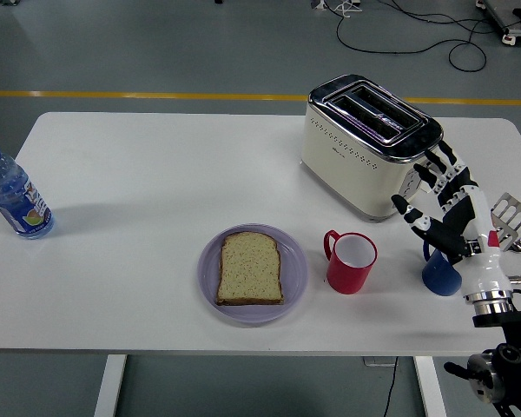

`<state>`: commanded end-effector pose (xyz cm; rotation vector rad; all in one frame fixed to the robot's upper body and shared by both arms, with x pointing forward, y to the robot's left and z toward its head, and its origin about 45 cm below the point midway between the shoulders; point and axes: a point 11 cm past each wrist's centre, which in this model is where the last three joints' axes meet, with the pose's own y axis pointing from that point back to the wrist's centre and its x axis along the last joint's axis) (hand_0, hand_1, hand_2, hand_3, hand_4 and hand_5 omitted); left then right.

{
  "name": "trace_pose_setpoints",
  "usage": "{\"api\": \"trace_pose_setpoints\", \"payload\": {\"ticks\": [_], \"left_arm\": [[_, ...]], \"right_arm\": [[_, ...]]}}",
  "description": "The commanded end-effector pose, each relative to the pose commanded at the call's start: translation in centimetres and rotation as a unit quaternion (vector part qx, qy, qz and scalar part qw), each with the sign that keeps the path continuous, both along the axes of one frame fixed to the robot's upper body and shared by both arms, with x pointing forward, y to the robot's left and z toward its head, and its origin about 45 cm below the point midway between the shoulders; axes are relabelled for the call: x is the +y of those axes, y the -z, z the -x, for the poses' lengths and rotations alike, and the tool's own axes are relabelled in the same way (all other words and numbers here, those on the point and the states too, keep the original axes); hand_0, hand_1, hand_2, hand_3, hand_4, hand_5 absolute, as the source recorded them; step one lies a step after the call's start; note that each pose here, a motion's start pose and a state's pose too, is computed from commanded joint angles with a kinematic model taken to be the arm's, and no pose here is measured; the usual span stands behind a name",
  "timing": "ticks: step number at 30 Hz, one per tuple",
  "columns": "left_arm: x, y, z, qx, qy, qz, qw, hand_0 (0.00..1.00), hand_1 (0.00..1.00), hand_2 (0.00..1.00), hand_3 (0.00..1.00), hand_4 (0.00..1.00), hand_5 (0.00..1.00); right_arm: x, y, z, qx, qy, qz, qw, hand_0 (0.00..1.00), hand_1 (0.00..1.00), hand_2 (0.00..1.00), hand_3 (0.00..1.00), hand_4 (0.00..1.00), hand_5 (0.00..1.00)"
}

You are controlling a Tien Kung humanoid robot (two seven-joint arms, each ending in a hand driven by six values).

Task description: Pick up the cup,pour liquid into bread,place the cup on the desk

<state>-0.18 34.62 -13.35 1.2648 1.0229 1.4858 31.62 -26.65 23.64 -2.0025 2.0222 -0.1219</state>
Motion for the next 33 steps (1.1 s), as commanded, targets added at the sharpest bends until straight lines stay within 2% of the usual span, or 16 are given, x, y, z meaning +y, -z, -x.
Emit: {"api": "trace_pose_setpoints", "payload": {"ticks": [1, 2, 5, 9, 13, 14, 19, 20, 33], "left_arm": [[0.0, 0.0, -0.06, -0.001, 0.000, 0.000, 1.000, 0.647, 0.656, 0.656, 0.534, 0.303, 0.761], [0.0, 0.0, -0.08, -0.001, -0.001, 0.000, 1.000, 0.647, 0.656, 0.655, 0.533, 0.303, 0.761], [0.0, 0.0, -0.20, -0.002, 0.000, 0.000, 1.000, 0.647, 0.656, 0.655, 0.533, 0.303, 0.761], [0.0, 0.0, -0.18, -0.001, -0.001, 0.000, 1.000, 0.647, 0.657, 0.655, 0.533, 0.302, 0.760], [0.0, 0.0, -0.31, -0.003, -0.002, 0.000, 1.000, 0.647, 0.657, 0.655, 0.533, 0.302, 0.760], [0.0, 0.0, -0.33, -0.003, -0.002, 0.000, 1.000, 0.648, 0.656, 0.655, 0.533, 0.303, 0.762], [0.0, 0.0, -0.31, -0.003, -0.001, 0.000, 1.000, 0.648, 0.656, 0.655, 0.533, 0.303, 0.762], [0.0, 0.0, -0.31, -0.003, -0.002, 0.000, 1.000, 0.648, 0.657, 0.655, 0.533, 0.303, 0.763], [-0.1, 0.0, -0.66, -0.006, -0.003, 0.000, 1.000, 0.647, 0.656, 0.656, 0.533, 0.303, 0.762]], "right_arm": [[-0.8, -0.7, -0.4, 0.000, 0.005, -0.024, 1.000, 0.796, 0.707, 0.790, 0.776, 0.719, 0.138], [-1.2, -0.8, -0.5, 0.005, 0.007, -0.043, 0.999, 0.702, 0.641, 0.684, 0.634, 0.594, 0.164], [-3.2, -1.0, -1.4, 0.031, 0.011, -0.105, 0.994, 0.702, 0.641, 0.684, 0.634, 0.594, 0.164], [-5.4, -0.2, -2.1, 0.067, 0.017, -0.191, 0.979, 0.702, 0.648, 0.683, 0.637, 0.571, 0.190], [-7.1, 0.8, -2.4, 0.090, 0.032, -0.281, 0.955, 0.702, 0.648, 0.683, 0.637, 0.571, 0.190], [-7.6, 1.1, -2.4, 0.096, 0.035, -0.303, 0.947, 0.704, 0.654, 0.687, 0.642, 0.562, 0.222], [-8.8, 2.4, -2.5, 0.123, 0.038, -0.393, 0.910, 0.704, 0.654, 0.687, 0.642, 0.562, 0.222], [-8.9, 2.6, -2.6, 0.126, 0.037, -0.402, 0.906, 0.705, 0.657, 0.687, 0.644, 0.552, 0.262], [-10.1, 3.9, -2.6, 0.153, 0.036, -0.412, 0.897, 0.699, 0.650, 0.674, 0.634, 0.546, 0.273]]}}
